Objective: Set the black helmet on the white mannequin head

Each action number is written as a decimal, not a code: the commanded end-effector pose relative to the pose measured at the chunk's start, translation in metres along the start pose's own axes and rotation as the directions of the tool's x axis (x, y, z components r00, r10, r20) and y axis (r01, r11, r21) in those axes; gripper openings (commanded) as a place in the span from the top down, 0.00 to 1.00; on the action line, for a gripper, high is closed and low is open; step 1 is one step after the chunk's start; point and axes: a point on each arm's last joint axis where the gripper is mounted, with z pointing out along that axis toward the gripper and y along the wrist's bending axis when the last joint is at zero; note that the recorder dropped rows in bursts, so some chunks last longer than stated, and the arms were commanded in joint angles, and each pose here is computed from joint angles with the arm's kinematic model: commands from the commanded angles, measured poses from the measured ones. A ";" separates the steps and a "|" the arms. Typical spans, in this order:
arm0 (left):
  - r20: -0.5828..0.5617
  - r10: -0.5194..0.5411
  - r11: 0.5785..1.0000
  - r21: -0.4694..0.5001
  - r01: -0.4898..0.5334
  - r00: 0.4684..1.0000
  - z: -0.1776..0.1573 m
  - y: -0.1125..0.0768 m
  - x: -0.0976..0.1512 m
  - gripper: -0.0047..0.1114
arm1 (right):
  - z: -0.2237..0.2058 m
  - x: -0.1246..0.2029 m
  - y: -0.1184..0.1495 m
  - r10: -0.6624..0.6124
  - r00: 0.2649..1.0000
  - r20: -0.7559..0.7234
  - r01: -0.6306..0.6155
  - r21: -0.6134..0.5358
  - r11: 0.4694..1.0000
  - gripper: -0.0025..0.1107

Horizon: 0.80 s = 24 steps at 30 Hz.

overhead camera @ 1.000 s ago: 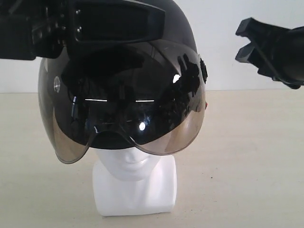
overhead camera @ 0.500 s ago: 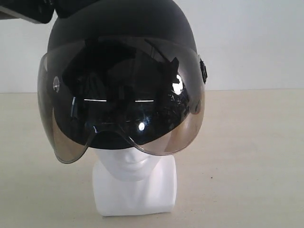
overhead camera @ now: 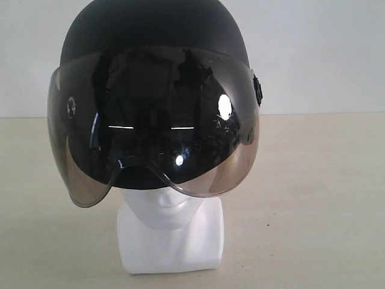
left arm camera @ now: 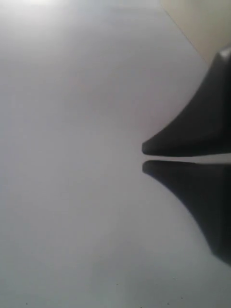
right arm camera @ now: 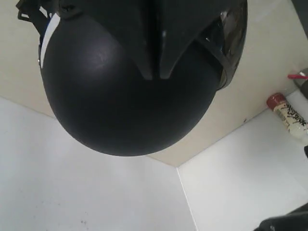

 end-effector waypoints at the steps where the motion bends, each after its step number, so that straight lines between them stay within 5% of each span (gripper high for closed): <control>1: -0.026 0.025 1.000 -0.012 -0.025 0.999 0.017 0.005 0.011 0.92 | 0.012 -0.013 -0.001 -0.046 0.997 -0.066 0.043 -0.050 0.998 0.98; 8: -0.128 0.109 0.988 0.127 -0.093 0.986 0.030 0.016 0.030 0.92 | 0.037 -0.019 -0.009 -0.088 0.984 -0.156 0.074 -0.096 0.993 0.98; 15: -0.211 0.017 0.936 0.346 0.059 0.977 0.031 0.048 0.033 0.92 | 0.071 -0.010 0.010 -0.227 0.956 -0.186 0.184 -0.219 0.958 0.98; 24: -0.302 -0.003 0.841 0.514 0.165 0.953 0.050 0.066 0.065 0.92 | 0.090 -0.027 0.024 -0.236 0.946 -0.222 0.199 -0.174 0.964 0.98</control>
